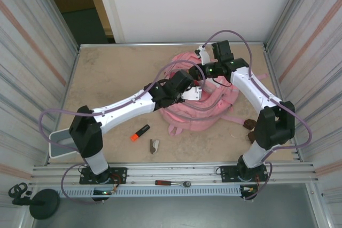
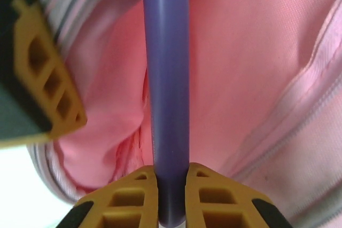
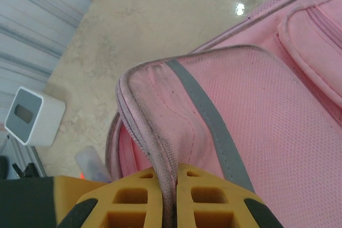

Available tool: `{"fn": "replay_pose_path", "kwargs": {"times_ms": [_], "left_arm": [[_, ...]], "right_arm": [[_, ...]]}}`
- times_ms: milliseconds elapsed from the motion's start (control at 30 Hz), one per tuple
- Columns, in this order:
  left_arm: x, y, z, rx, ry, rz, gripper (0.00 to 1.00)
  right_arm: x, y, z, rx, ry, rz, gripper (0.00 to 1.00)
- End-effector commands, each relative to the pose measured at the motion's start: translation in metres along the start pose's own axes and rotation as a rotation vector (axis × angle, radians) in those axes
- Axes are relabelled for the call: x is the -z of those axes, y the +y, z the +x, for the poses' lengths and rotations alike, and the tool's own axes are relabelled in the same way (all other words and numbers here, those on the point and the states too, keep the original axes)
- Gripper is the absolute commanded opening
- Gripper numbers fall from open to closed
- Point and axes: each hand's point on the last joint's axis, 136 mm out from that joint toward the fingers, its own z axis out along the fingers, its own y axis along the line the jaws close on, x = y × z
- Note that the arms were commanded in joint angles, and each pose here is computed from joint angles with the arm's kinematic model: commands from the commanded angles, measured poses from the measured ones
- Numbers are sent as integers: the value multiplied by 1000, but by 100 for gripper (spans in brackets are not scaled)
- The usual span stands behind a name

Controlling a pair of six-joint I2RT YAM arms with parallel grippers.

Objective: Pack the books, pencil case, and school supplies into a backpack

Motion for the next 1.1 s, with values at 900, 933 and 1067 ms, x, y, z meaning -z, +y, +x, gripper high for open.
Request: {"fn": "replay_pose_path", "kwargs": {"times_ms": [900,933,1067], "left_arm": [[55,-150,111,1305,133,386,59],[55,-162,125,1350,172,396,61],[61,-193,148,1446,254,440,67]], "right_arm": [[8,-9,-12,10,-57,21,0],[9,-9,-12,12,-57,24,0],[8,-12,-11,7,-56,28,1]]}}
